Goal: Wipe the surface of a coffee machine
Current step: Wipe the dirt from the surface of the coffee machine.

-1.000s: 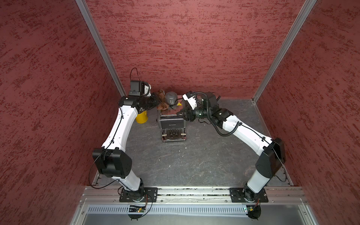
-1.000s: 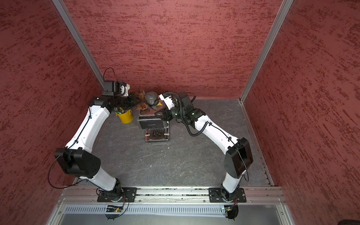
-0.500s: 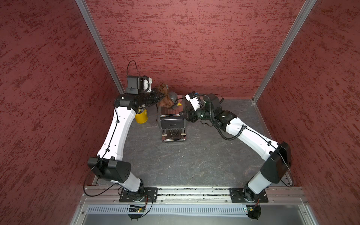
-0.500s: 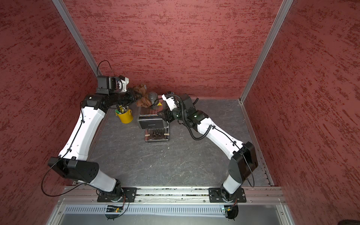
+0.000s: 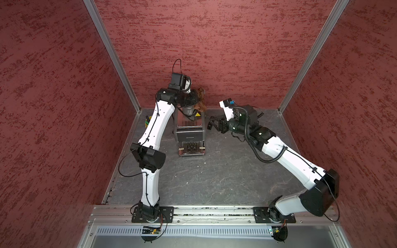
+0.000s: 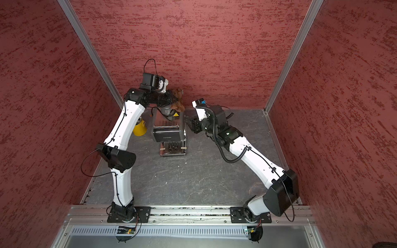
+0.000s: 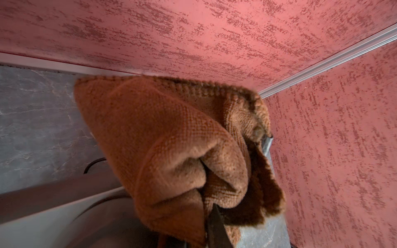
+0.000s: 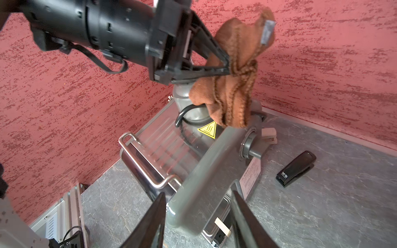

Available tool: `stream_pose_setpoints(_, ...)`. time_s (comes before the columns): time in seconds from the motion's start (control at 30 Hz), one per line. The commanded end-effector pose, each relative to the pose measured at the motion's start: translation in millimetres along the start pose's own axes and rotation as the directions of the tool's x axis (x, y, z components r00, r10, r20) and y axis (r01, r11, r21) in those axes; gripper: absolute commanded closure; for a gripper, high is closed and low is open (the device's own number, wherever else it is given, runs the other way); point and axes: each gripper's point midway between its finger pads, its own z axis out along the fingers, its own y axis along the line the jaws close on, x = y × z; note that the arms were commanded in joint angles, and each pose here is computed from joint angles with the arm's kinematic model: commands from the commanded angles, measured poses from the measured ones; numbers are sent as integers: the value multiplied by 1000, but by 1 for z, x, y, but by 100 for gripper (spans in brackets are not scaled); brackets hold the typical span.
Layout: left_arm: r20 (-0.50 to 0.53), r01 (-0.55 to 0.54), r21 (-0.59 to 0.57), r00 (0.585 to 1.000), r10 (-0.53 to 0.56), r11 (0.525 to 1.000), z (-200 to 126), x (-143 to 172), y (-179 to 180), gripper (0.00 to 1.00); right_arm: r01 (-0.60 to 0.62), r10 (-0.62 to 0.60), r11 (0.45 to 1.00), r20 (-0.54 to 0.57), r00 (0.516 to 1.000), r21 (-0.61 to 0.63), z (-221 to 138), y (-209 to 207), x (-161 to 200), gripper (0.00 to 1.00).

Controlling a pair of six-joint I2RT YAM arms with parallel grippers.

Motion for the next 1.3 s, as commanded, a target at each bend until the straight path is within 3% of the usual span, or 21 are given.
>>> stream_pose_setpoints(0.0,-40,-33,-81,999,30,996,-7,14,7,100,-4,4,1000,37,999,10,-8,-1,-10,51)
stream_pose_setpoints(0.3,-112,-100,-157,990,83,982,-30,45,4,100,-5,5,1000,40,999,-2,-7,1,-10,51)
stream_pose_setpoints(0.8,-150,-45,-68,988,35,997,-58,92,-7,100,-23,24,1000,19,1000,-18,-3,1,-4,51)
stream_pose_setpoints(0.93,-108,-12,-65,994,5,998,-60,79,4,100,-25,25,999,16,1000,-29,-2,3,-4,51)
stream_pose_setpoints(1.13,41,21,-12,999,-21,1000,-71,24,3,100,-26,26,999,-5,1000,-29,8,0,0,51)
stream_pose_setpoints(1.27,74,25,18,997,-26,1000,-64,3,-5,100,-28,28,999,-6,1000,-28,10,-1,-1,51)
